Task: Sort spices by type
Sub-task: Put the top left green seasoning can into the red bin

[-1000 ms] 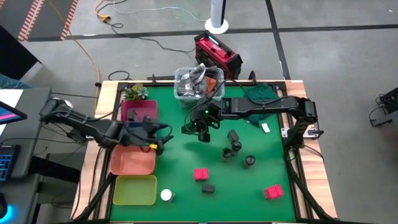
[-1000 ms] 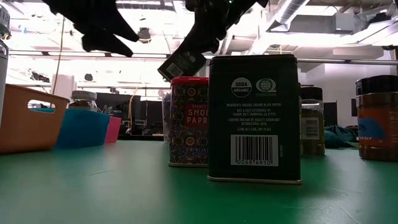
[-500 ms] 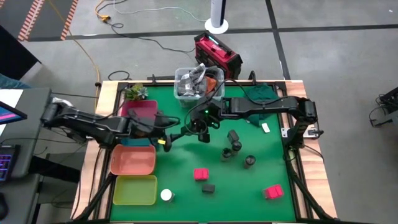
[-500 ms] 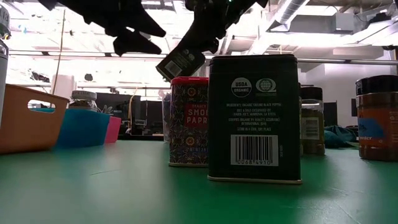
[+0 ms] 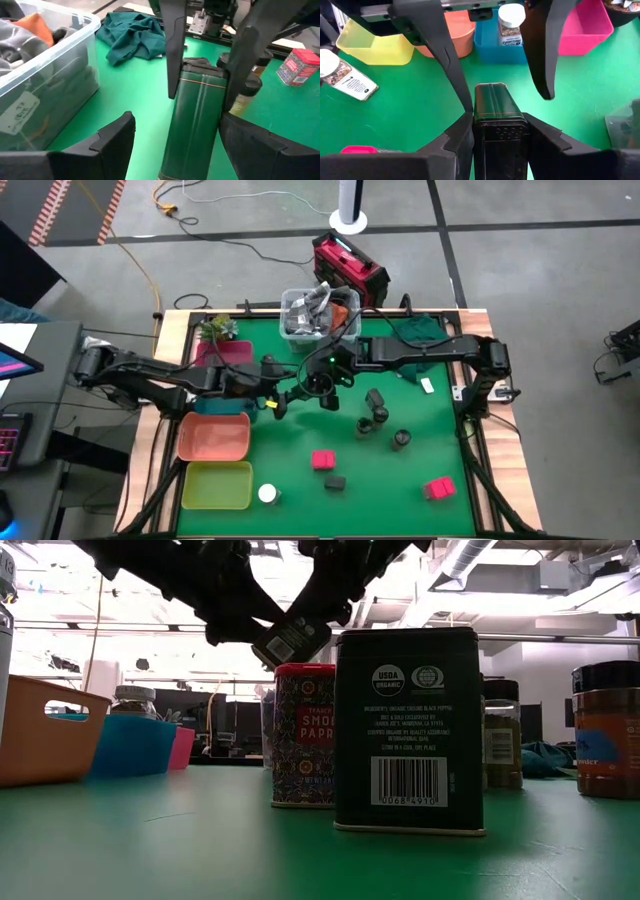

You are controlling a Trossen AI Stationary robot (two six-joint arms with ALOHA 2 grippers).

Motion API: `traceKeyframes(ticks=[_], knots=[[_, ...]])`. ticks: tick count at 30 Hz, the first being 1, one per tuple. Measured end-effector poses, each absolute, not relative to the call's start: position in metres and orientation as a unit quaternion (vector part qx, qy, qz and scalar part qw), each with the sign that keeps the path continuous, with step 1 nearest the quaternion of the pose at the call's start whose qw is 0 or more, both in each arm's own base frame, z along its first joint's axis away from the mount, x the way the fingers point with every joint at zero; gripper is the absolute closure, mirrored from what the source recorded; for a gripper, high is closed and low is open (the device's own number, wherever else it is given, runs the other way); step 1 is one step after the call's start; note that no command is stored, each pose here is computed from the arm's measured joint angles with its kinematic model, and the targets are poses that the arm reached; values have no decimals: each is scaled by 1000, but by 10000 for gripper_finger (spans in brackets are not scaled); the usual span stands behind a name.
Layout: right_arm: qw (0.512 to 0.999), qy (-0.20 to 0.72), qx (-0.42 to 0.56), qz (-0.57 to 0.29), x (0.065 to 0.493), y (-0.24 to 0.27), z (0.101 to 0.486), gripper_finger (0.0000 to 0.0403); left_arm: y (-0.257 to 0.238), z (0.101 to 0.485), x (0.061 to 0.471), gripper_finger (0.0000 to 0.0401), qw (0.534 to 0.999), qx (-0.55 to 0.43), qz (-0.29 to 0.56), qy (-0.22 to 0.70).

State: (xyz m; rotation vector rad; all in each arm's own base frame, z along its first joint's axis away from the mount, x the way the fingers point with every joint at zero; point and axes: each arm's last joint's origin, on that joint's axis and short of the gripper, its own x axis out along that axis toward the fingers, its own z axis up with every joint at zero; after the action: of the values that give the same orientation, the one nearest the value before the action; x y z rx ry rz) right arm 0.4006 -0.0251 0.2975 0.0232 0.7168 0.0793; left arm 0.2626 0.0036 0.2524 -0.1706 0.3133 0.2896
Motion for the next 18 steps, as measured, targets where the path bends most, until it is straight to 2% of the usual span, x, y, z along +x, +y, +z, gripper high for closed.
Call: traceKeyframes(ticks=[9, 18], knots=[[939, 342, 8, 40, 402, -25, 299, 230, 9, 250, 282, 135, 978, -80, 109, 162], [938, 344, 11, 38, 402, -25, 298, 229, 9, 250, 290, 224, 975, -61, 100, 188]])
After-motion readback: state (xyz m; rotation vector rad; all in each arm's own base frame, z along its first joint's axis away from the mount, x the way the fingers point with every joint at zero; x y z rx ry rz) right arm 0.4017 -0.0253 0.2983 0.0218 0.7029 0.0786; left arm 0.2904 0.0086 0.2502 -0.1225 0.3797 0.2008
